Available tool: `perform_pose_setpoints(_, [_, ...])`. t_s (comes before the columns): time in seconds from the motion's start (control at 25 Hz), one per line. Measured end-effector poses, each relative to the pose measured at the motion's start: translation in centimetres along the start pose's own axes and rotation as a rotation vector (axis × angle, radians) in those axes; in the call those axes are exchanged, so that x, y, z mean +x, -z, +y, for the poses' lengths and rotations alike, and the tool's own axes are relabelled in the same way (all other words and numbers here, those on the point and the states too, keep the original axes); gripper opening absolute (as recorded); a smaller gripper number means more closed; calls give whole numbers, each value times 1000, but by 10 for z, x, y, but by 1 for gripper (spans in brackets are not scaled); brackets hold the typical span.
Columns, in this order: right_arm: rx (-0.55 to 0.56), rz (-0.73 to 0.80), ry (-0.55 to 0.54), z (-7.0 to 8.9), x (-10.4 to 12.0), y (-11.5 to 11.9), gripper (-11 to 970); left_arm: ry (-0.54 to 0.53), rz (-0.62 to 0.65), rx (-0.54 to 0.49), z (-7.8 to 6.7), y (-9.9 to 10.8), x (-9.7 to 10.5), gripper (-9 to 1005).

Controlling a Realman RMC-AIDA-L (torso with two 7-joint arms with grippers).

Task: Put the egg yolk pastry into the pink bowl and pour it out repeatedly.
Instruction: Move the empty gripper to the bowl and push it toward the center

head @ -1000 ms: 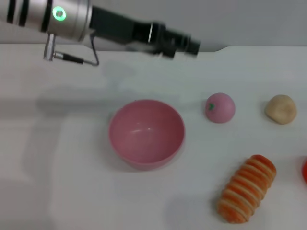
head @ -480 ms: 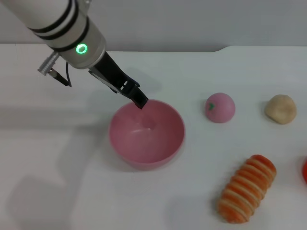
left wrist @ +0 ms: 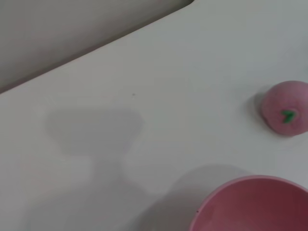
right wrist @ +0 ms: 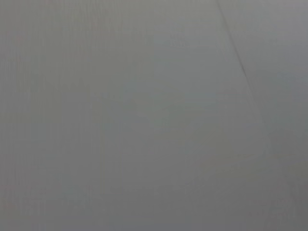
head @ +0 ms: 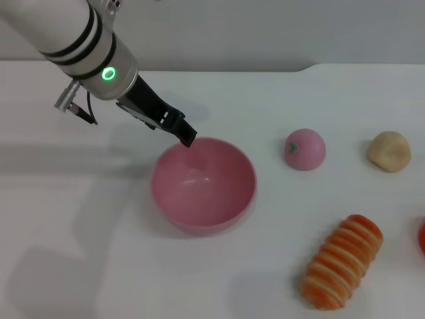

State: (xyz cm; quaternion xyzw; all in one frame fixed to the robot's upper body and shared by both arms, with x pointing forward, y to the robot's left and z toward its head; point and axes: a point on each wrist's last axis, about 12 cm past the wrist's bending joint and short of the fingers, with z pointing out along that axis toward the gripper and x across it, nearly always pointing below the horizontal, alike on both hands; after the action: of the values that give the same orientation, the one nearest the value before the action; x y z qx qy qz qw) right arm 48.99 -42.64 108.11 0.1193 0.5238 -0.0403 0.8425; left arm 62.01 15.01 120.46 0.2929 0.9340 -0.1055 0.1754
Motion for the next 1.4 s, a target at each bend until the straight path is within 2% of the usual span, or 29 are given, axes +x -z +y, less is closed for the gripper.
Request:
perform_pose_setpoints(0.36, [-7, -5, -7, 3, 1, -3, 660, 37, -8, 12, 6, -12, 10, 640])
perform_pose_setpoints(0.48, [-10, -6, -8, 4, 1, -5, 660, 76, -16, 46, 10, -19, 18, 636])
perform_pose_setpoints(0.88, [1, -17, -11, 4, 0, -8, 660, 138, -18, 48, 22, -33, 41, 621])
perform_pose_setpoints(1.4, [-10, -33, -18, 8, -1, -12, 659, 146, 21, 50, 21, -50, 51, 602])
